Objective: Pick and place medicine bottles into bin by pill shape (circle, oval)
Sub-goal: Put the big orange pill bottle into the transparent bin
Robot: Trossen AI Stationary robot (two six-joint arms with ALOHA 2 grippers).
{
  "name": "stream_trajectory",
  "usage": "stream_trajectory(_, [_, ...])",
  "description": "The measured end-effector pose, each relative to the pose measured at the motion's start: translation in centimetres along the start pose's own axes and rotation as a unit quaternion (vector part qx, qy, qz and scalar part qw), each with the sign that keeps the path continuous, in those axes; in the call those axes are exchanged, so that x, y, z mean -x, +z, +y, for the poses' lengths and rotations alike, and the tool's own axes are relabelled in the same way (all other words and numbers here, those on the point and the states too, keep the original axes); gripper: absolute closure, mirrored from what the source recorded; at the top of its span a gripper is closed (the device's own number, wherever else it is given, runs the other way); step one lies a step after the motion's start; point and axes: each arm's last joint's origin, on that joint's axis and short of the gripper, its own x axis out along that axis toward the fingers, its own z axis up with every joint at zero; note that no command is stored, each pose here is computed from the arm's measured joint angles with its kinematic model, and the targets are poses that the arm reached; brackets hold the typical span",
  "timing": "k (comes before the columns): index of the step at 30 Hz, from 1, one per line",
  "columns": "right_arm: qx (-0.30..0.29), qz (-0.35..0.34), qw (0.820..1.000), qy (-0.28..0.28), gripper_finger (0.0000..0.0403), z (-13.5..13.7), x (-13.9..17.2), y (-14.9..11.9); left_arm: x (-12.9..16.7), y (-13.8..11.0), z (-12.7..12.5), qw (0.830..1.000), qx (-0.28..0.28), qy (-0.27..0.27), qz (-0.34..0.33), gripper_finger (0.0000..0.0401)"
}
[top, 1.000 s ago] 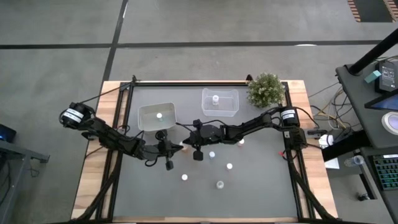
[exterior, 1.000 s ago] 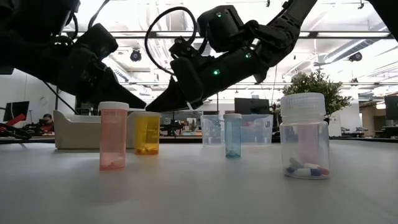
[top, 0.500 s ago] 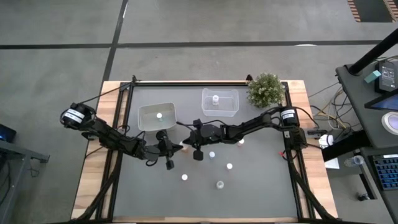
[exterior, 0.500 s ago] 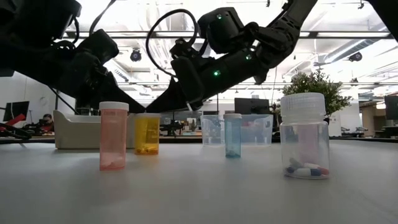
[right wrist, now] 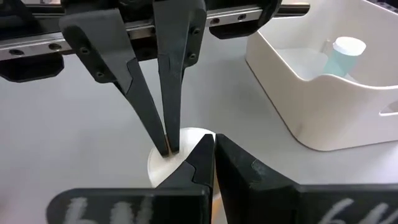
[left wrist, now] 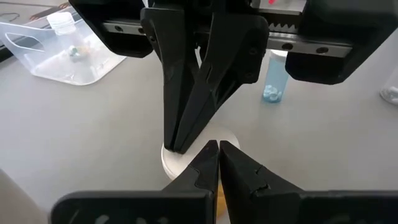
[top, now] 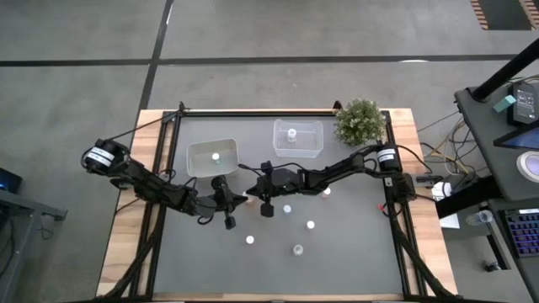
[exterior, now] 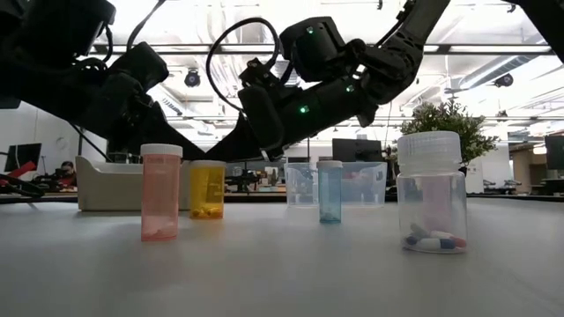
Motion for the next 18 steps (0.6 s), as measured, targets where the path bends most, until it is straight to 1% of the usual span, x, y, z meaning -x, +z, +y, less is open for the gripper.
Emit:
stream_trajectory(8, [0.036, -0.01, 0.999, 0.003, 0.0394, 0.1, 1.4, 1.9, 0.5, 0.9, 0.1, 1.0, 0.007, -0.012, -0.017, 0.0401])
stream_trajectory(11, [0.042, -0.033, 0.999, 0.001, 0.0394, 0.1, 1.9, 3.0, 0.8, 1.2, 0.0, 1.0, 0.001, -0.017, -0.026, 0.0401])
stream_trajectory(15, [0.047, -0.04, 0.998, -0.002, 0.0394, 0.1, 2.5, 3.9, 1.3, 2.2, -0.2, 0.999, -0.006, -0.025, -0.046, 0.0401])
stream_trajectory(18, [0.053, -0.045, 0.998, -0.001, 0.0394, 0.2, 3.5, 5.1, 1.9, 3.1, -0.2, 0.997, -0.008, -0.033, -0.066, 0.0401])
